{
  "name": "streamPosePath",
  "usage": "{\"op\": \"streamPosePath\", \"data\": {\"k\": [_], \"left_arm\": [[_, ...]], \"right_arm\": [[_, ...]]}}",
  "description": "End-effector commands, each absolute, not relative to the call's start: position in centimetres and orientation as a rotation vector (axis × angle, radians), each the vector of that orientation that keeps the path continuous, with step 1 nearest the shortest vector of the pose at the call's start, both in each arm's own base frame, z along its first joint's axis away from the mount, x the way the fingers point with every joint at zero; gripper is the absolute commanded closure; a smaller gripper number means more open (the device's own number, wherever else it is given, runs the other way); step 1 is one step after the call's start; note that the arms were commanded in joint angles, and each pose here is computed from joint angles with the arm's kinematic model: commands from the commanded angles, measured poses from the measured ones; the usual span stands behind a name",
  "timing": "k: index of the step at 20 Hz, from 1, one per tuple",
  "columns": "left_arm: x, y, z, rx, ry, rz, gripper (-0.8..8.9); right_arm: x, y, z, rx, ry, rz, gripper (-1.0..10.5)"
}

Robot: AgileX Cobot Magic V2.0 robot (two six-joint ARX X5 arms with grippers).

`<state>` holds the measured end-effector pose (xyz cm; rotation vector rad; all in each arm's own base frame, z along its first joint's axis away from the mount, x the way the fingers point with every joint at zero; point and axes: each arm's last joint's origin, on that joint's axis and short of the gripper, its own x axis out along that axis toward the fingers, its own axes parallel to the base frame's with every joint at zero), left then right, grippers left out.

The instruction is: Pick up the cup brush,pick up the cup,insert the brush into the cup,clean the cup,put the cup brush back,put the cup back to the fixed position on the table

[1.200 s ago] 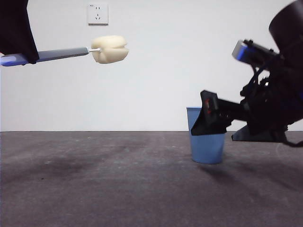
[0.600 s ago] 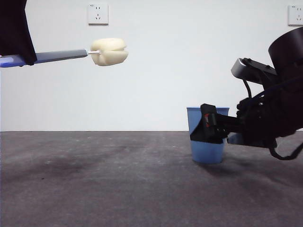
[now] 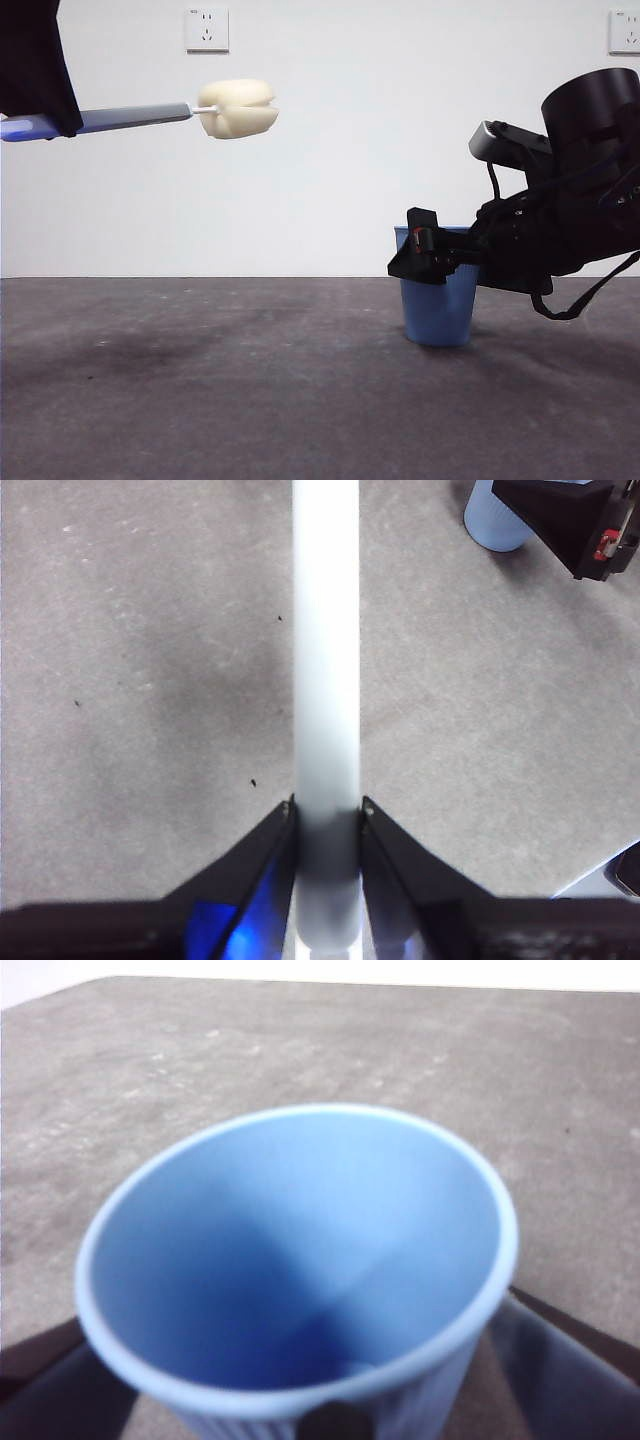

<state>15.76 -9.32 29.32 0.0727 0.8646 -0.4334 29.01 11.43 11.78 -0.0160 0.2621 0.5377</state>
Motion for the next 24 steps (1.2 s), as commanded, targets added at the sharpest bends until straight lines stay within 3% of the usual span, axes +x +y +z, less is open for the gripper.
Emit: {"op": "streamPosePath", "data": {"k": [1, 5, 6, 9, 12, 18, 24], "left_arm": [[15.7, -9.4, 29.4, 0.08, 0.855, -0.441, 8.23], [15.7, -9.4, 29.4, 0.082, 0.856, -0.442, 8.22], [15.7, -9.4, 29.4, 0.084, 0.856, -0.443, 8.22], [15.7, -9.3, 29.3, 0.129, 0.853, -0.46, 8.22], [15.6, -9.3, 29.2, 0.194, 0.856, -0.486, 8.22], [15.3, -9.1, 28.9, 0.35, 0.865, -0.556, 8.23], [14.4, -8.8, 28.3, 0.549, 0.921, -0.701, 8.22]], "right_arm": [[29.0, 11.5, 11.5, -0.022, 0.268, 0.543, 6.2], [29.0, 11.6, 11.5, -0.02, 0.266, 0.555, 9.5], [29.0, 11.7, 11.5, -0.015, 0.267, 0.59, 9.6], [28.5, 12.1, 12.5, 0.009, 0.28, 0.629, 9.6], [27.3, 12.4, 15.1, -0.062, 0.295, 0.632, 9.6], [23.0, 12.2, 20.8, -0.359, 0.522, 0.6, 9.6], [20.4, 13.3, 23.5, -0.714, 0.702, 0.603, 9.6]]}}
